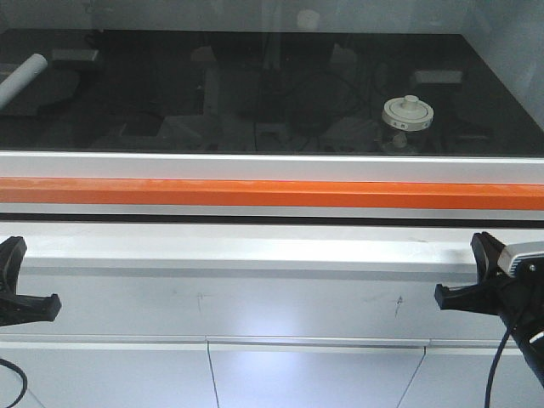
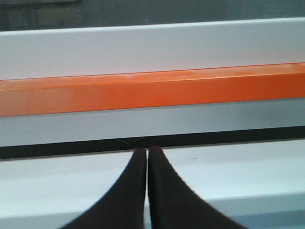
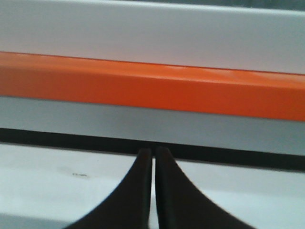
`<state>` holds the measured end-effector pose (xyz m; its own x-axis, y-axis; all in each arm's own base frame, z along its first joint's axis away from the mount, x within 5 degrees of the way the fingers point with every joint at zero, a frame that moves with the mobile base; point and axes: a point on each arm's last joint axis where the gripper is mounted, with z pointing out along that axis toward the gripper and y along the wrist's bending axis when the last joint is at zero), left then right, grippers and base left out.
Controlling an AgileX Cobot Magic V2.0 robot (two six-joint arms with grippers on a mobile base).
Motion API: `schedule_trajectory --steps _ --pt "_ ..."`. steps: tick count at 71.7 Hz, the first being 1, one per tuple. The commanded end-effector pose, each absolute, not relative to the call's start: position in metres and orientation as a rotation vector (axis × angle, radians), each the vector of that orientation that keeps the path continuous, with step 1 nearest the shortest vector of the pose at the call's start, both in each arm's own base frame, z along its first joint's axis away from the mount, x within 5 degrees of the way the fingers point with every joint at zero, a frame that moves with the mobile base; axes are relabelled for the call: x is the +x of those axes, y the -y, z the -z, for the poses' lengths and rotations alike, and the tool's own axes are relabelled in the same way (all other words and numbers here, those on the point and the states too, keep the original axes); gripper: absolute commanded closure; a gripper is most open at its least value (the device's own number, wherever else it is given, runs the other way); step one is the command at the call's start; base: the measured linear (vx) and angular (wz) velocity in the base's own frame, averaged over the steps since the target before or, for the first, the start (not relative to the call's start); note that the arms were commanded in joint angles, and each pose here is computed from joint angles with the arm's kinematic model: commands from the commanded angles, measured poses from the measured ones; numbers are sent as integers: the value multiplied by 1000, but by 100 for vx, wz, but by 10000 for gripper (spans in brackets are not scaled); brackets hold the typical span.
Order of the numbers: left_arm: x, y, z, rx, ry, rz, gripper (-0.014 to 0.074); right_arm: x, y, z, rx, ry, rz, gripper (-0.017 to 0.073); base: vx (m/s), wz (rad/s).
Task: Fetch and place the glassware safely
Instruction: 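Raise both grippers up toward the orange hood handle bar, then hook both grippers under the orange handle bar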
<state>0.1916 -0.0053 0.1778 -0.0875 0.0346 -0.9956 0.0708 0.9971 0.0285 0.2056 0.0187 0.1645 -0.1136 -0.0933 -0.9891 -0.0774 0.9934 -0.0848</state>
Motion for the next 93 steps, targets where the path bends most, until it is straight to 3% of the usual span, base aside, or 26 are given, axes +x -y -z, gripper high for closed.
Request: schedule_trajectory --steps 1,45,93 --pt "200 5 -192 66 -1532 35 601 214 -20 -188 -137 -1490 26 563 0 0" --pt "225 4 -190 57 -1579 29 601 234 -22 -168 -131 -1532 25 563 0 0" --pt "255 3 -189 34 -1550 26 601 258 -22 -181 -121 -1469 29 563 0 0"
